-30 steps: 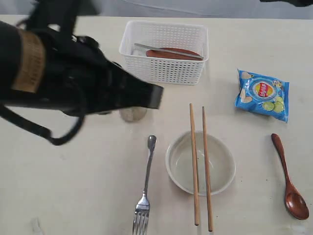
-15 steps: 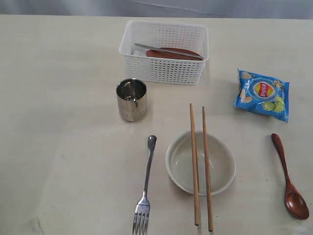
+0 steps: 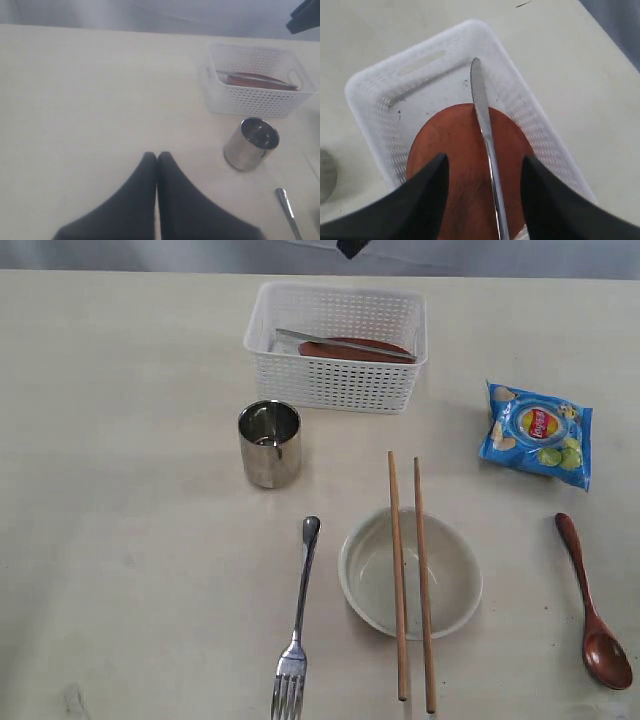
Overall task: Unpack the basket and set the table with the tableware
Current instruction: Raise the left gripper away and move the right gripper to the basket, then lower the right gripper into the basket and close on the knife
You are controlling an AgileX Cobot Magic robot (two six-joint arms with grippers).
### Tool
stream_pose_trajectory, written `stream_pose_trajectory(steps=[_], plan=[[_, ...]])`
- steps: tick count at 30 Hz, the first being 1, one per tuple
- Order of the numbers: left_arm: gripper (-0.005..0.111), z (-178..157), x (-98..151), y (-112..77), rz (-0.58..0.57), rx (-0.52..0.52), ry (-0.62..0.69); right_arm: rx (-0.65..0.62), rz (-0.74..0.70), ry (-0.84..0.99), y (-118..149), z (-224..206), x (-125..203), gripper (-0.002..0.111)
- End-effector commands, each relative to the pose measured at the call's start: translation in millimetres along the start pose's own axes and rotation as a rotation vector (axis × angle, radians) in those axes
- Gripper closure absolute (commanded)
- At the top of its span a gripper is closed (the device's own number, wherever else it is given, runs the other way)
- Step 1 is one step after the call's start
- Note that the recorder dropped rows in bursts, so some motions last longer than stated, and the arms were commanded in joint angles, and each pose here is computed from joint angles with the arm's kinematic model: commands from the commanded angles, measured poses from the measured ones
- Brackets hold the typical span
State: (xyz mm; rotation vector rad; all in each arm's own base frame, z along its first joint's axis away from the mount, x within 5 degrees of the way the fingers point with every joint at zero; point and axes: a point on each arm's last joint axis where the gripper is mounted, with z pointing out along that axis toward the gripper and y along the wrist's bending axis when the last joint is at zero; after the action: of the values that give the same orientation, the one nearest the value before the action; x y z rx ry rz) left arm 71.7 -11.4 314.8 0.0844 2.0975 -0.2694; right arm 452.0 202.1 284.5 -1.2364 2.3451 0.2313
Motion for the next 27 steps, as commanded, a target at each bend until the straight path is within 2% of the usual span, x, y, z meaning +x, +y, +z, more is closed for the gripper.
stream_pose_trajectory(steps=[1,12,23,27], plan=[[0.107,5.3,8.8,3.2,0.033,-0.036,0.02,-0.024,-0.079,0.058,1.3,22.7,5.4,0.065],[0.107,8.1,12.6,3.5,0.053,-0.043,0.027,-0.035,-0.127,0.219,0.6,57.1,34.1,0.065],[0.107,8.1,12.8,3.4,0.051,-0.042,0.029,-0.09,-0.167,0.268,0.9,90.3,46.6,0.065],[0.107,8.1,12.8,3.4,0.051,-0.042,0.029,-0.065,-0.169,0.239,-2.0,99.9,46.1,0.065]])
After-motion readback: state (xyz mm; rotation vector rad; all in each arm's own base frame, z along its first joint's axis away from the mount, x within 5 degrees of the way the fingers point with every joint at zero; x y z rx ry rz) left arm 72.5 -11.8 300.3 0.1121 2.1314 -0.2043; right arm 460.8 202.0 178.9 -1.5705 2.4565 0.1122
